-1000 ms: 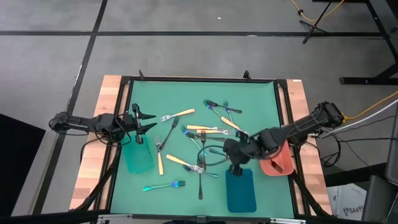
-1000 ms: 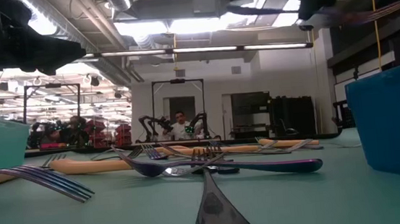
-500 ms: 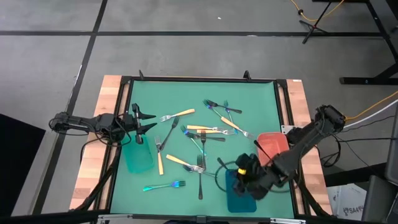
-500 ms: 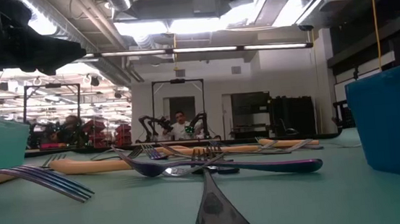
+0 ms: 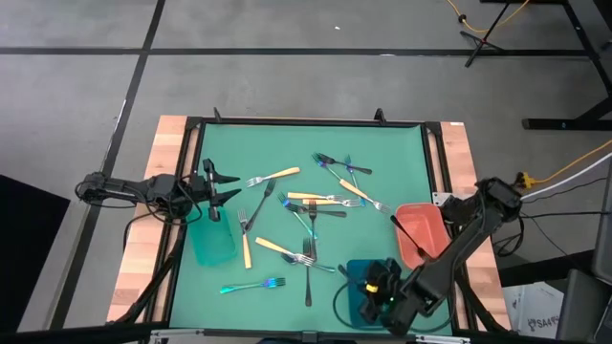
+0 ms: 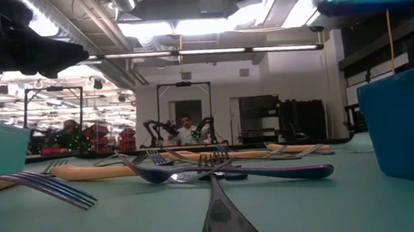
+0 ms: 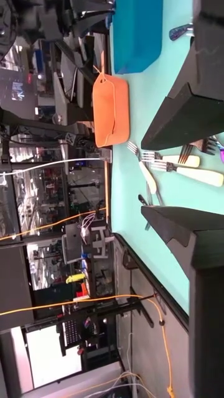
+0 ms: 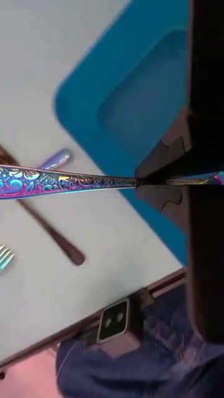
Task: Sort silverware by color (type)
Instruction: Put the blue fork into the blue bin
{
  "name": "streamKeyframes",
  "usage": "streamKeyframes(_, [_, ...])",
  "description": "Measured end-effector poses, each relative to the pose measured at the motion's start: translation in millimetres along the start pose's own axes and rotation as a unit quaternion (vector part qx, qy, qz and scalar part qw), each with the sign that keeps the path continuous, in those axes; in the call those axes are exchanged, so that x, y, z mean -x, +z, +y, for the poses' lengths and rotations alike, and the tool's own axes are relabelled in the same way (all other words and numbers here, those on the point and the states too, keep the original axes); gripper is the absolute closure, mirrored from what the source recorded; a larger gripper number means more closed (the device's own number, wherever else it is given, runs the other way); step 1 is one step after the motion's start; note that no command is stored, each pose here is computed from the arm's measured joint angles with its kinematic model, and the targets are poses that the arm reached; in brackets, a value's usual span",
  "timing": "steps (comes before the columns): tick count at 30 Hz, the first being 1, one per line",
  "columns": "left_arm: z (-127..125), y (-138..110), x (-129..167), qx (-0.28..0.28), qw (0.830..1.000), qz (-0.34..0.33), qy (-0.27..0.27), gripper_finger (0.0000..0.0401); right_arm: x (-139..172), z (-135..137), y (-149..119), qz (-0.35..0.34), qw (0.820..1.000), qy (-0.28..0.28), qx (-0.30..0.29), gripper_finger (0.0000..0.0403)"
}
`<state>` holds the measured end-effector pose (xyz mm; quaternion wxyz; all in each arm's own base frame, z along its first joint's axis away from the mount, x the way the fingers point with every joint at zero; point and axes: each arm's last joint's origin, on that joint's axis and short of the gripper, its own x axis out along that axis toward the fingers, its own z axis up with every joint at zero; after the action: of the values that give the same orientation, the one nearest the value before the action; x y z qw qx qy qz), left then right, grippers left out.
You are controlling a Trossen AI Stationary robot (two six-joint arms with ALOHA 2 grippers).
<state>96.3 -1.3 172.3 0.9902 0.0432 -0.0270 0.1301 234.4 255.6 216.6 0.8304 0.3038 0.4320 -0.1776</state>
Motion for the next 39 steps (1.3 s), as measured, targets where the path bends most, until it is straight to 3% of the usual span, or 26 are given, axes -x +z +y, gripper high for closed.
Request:
streamKeyframes(12, [0, -1, 0, -0.002, 1.000, 0.005, -0.001, 0.0250, -22, 1, -14, 0.054, 0.997, -0.022, -0.055, 0.0403])
streamKeyframes(28, [0, -1, 0, -0.002, 1.000, 0.005, -0.001, 0.0250, -22, 0, -15, 0.061, 0.987, -0.034, -0.148, 0.0403])
streamKeyframes(34, [0, -1, 0, -0.002, 1.000, 0.005, -0.001, 0.0250, -22, -5, -16, 0.075, 0.977, -0.062, -0.192, 0.0403])
streamKeyframes(39, [0, -1, 0, -0.002, 1.000, 0.005, -0.001, 0.0250, -21, -7, -17, 0.097, 0.973, -0.077, -0.194, 0.0403])
